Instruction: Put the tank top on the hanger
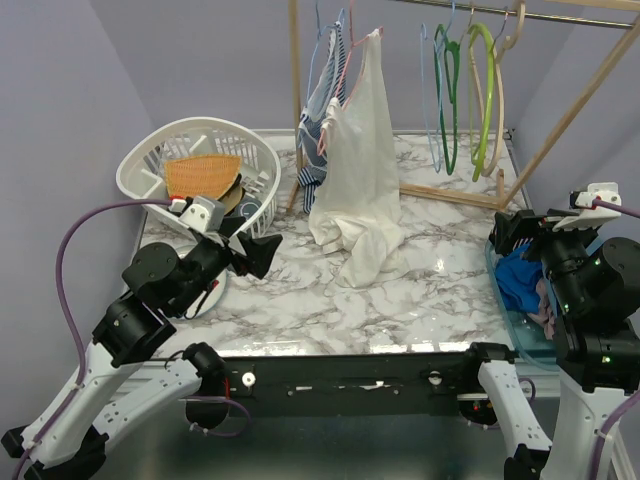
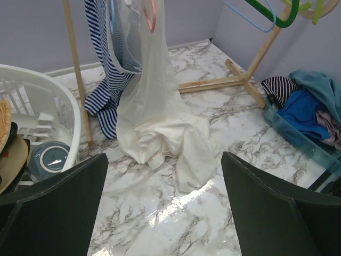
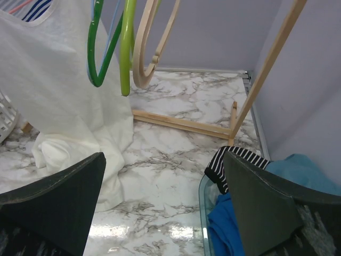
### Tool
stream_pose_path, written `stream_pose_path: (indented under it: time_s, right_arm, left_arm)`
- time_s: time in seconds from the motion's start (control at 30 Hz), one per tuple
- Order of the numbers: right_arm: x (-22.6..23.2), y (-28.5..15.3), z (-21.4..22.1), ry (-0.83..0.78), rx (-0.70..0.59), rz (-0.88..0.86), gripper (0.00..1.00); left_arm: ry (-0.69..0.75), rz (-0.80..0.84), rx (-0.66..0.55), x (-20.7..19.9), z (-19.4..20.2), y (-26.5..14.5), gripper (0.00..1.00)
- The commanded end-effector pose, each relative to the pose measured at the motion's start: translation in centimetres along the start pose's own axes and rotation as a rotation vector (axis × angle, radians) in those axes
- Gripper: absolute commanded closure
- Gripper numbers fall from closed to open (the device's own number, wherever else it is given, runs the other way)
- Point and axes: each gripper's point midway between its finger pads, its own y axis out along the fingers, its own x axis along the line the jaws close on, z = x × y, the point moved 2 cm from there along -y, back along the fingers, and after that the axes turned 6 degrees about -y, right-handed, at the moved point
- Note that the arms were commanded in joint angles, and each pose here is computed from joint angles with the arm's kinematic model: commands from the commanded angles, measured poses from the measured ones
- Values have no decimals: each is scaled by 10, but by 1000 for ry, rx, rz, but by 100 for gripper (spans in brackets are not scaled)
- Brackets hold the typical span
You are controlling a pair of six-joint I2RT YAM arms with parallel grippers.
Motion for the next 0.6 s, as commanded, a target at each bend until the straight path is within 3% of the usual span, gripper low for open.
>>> stream_pose_path:
  time_s: [0.0, 0.23, 0.57]
  right_arm:
    - [-5, 1, -8, -24, -21, 20, 0]
    - [15, -4, 3, -215, 6, -159, 0]
    - [-25, 33, 64, -260, 223, 38, 0]
  left_arm:
    - [8, 23, -17, -4, -4, 3, 1]
    - [23, 12, 9, 0, 6, 11, 1]
    - [115, -49, 136, 16, 41, 48, 1]
